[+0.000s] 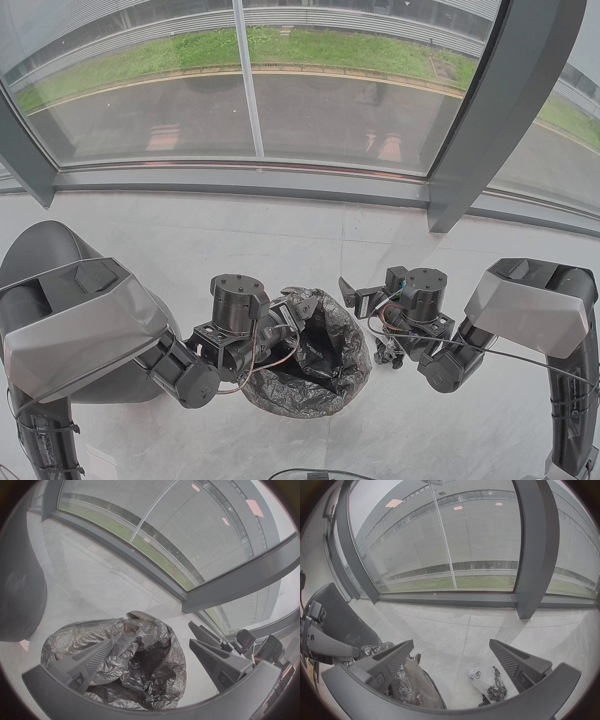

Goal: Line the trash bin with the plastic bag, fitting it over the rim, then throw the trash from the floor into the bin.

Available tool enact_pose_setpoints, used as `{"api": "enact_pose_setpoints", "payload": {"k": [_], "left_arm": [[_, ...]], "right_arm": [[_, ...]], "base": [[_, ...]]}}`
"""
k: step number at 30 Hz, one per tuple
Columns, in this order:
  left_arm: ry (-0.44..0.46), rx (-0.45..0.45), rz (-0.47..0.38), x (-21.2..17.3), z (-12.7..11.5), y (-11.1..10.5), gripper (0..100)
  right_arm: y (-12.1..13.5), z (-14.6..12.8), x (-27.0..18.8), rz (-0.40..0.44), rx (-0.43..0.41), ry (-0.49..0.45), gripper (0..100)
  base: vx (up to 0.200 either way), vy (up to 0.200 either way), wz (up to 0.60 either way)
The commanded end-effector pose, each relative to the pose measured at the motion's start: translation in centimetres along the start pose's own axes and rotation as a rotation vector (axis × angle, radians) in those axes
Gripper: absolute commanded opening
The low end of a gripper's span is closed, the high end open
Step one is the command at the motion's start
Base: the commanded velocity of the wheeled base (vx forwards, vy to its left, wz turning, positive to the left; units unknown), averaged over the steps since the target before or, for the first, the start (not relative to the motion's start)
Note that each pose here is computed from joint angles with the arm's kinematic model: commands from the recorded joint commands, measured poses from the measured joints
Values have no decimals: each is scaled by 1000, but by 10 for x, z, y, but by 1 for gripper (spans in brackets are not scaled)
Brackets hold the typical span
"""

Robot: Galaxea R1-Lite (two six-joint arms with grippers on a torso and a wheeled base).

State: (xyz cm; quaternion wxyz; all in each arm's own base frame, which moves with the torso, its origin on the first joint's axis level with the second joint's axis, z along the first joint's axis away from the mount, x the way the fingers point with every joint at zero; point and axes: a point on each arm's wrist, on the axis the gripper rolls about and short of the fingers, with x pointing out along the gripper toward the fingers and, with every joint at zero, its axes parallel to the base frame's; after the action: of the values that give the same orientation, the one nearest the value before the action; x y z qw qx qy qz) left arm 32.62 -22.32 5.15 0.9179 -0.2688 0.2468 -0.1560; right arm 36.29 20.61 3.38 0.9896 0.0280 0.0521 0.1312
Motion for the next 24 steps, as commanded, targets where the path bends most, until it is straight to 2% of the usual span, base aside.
{"api": "enact_pose_setpoints", "payload": {"k": [1,20,24], "left_arm": [[13,2,6,2,-5,2,100],[66,25,59,23,-28,21,100],[73,67,70,31,-34,26,100]], "right_arm": [[0,-1,0,0,-1,2,100],[0,-4,1,-1,-2,8,100],[0,-5,1,-1,-3,11,100]], "base": [[0,0,0],[0,0,0],[0,0,0]]}}
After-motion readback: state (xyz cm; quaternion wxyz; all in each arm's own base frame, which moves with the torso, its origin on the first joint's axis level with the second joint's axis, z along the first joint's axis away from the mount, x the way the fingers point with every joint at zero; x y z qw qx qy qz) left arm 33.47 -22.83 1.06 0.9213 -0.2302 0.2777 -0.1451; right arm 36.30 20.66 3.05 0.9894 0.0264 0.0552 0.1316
